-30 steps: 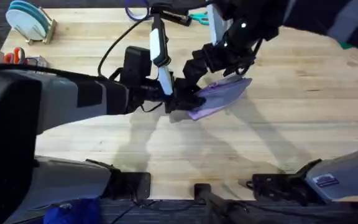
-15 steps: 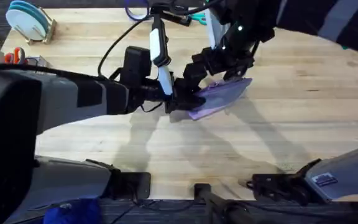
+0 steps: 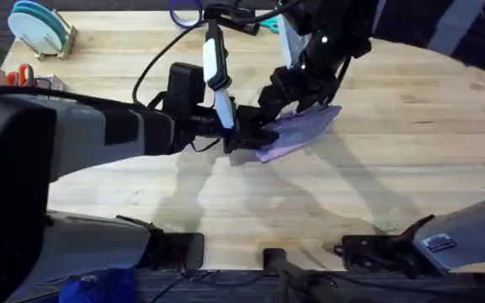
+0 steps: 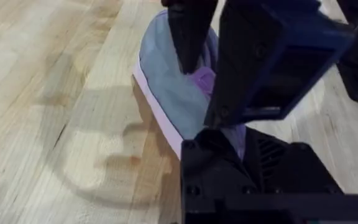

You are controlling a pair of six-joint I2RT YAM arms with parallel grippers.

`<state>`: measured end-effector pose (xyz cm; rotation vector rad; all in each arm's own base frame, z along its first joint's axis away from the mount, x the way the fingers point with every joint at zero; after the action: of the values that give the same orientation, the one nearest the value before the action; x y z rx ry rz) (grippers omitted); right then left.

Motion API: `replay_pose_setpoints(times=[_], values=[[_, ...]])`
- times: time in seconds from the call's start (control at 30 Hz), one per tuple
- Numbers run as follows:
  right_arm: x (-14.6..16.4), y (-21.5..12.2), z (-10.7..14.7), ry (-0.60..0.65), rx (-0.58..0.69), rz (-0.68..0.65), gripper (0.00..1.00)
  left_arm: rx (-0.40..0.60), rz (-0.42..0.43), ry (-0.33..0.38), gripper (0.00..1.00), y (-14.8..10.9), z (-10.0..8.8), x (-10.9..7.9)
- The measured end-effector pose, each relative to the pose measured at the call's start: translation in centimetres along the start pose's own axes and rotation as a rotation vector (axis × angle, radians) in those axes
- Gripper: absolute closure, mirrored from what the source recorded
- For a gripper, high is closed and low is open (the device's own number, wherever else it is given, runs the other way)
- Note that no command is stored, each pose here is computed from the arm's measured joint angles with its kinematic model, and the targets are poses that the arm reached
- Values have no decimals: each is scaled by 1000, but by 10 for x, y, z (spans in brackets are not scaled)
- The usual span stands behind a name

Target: Unzip the bag, pick up the pens from the table one at a time and place them inside, then zip the bag closed.

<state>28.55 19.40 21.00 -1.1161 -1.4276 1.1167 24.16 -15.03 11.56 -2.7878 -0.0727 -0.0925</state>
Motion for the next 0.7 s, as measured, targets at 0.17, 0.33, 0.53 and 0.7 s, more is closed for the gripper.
replay_pose_setpoints(times=[0.17, 0.33, 0.53, 0.7], values=[[0, 0, 0, 0, 4, -2, 582, 0, 0, 0, 959, 0, 0, 0], [0, 0, 0, -2, 3, -1, 825, 0, 0, 0, 959, 0, 0, 0], [-2, 0, 0, 2, 1, 2, 970, 1, 1, -1, 959, 0, 0, 0], [-2, 0, 0, 2, 1, 2, 970, 1, 1, -2, 959, 0, 0, 0]])
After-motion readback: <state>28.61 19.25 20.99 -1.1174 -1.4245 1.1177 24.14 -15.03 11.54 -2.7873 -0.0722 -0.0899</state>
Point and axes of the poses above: each hand's point on the last joint's axis, 136 mm out from that joint toward the fingers, its own y axis out along the fingers, its own x axis along the line the jaws close on, z = x × y, the point moved 9 cm from there along -y, back along the fingers, and after that the axes turned 14 degrees about y, right-handed, at the moved point
